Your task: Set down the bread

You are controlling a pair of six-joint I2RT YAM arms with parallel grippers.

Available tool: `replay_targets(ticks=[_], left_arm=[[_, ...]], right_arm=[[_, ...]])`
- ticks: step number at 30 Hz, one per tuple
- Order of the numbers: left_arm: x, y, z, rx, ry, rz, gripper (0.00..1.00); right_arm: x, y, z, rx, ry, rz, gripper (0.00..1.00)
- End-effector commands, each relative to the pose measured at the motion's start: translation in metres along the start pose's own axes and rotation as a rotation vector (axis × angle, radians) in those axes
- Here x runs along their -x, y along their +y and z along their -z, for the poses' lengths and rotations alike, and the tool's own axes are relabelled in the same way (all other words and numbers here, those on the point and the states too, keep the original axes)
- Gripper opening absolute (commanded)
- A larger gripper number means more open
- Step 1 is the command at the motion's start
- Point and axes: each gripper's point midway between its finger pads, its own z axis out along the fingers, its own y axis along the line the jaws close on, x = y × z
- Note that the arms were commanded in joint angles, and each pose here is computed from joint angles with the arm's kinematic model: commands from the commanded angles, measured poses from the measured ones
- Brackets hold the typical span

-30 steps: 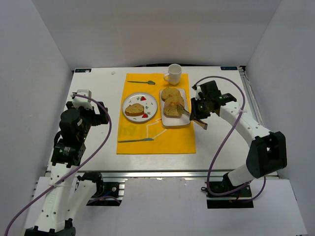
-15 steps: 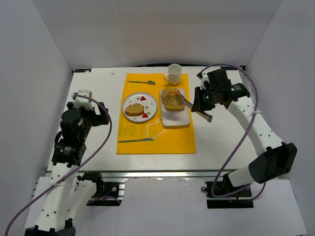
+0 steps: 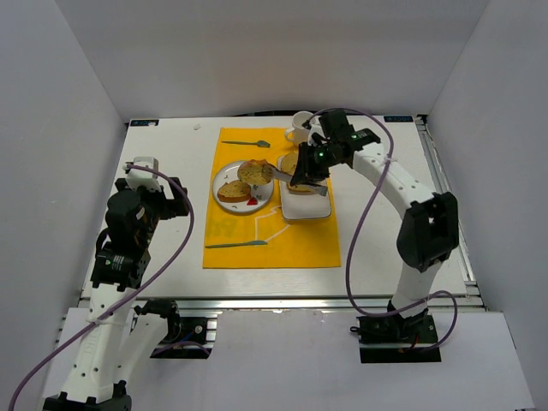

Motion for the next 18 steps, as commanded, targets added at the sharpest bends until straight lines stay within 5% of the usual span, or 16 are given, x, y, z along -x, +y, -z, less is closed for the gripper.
replay_targets(ticks=[1,11,18], left_arm=[[0.009,0.006,0.006,0.034,-0.03,0.01,0.98],[0.007,0.011,0.007,0.065,-0.024,0.02,0.98],[0.005,0.01,0.006,0.064,-0.019,0.03,0.98]], right_arm=[[0.026,0.025,-0.005,0.094,-0.046,0.04,0.11],[0.026,0.001,-0.042,0.066,-0.009,0.026,0.25],[0.032,0.0,-0.041,0.048,-0.032,0.043,0.58]])
